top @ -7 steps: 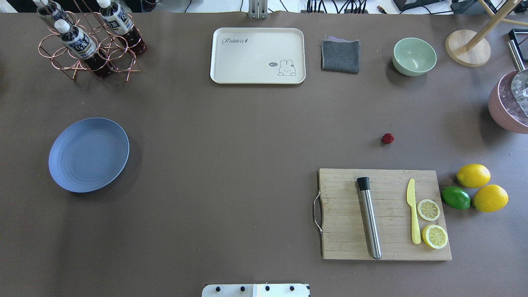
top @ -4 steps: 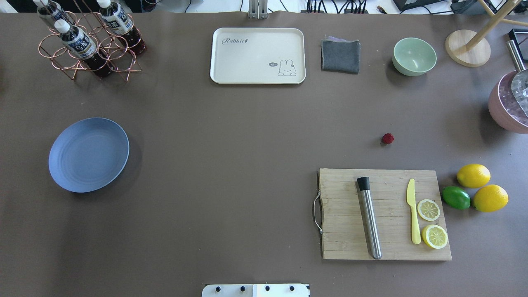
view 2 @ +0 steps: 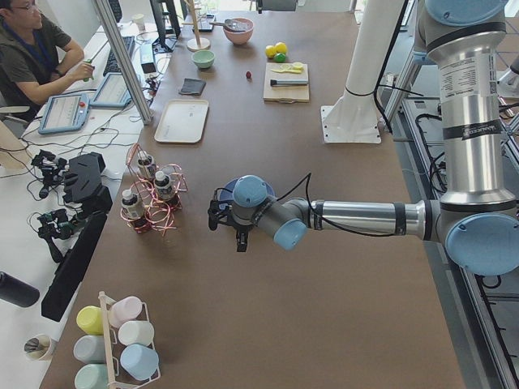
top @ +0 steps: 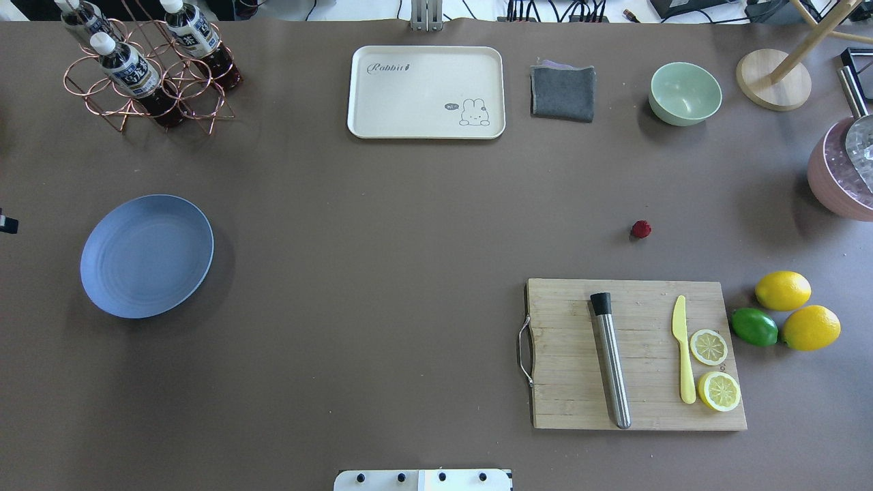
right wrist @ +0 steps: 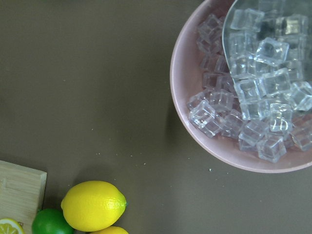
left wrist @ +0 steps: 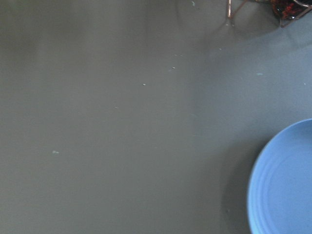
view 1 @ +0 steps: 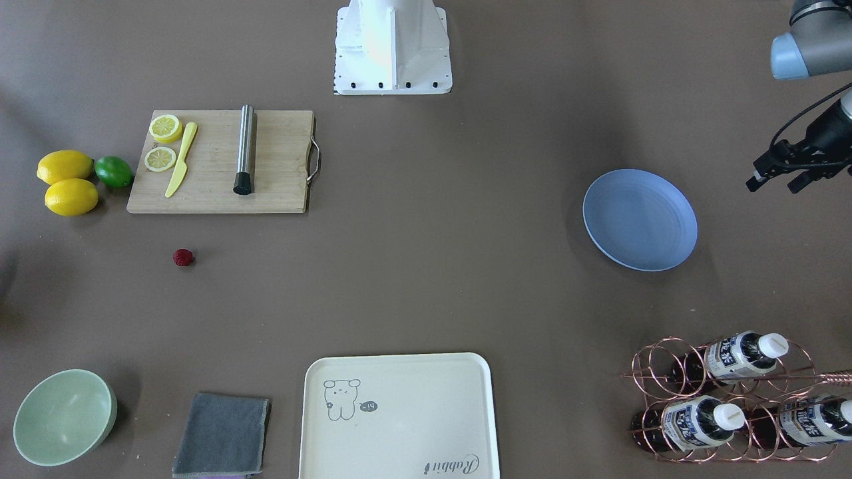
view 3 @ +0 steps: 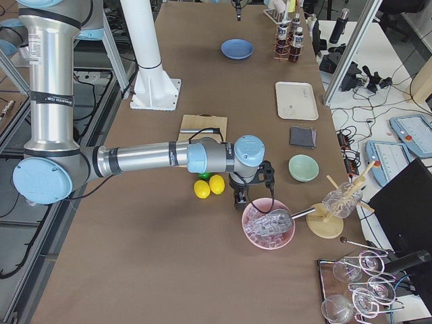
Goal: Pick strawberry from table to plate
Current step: 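Push the blue plate with the left gripper toward the table center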
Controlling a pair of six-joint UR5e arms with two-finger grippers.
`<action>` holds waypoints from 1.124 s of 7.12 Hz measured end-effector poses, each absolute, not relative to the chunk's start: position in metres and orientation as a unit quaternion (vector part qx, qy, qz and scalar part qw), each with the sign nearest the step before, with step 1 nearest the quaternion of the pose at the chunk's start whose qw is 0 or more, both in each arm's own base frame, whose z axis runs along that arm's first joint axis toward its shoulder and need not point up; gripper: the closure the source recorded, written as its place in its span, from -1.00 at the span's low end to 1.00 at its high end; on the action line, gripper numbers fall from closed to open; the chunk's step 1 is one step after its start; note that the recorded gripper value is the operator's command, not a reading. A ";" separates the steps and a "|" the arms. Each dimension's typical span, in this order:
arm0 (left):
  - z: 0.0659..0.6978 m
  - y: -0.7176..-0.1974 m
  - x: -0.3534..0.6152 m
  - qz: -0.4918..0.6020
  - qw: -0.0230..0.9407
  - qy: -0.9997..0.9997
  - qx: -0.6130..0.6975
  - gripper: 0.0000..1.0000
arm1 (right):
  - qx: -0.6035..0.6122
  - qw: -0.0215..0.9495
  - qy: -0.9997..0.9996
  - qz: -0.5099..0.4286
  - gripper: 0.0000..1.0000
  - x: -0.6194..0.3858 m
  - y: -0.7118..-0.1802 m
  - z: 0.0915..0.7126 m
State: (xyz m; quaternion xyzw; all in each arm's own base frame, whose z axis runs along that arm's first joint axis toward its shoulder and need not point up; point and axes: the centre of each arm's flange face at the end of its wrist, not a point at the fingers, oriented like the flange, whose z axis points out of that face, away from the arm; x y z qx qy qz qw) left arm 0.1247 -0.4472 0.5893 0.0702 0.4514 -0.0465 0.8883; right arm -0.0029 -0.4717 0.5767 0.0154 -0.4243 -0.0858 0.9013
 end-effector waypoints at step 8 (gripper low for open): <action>0.588 -0.471 0.241 -0.041 0.897 0.438 0.040 -0.44 | 0.014 0.896 -0.428 -0.113 -1.00 -0.038 -0.475 0.555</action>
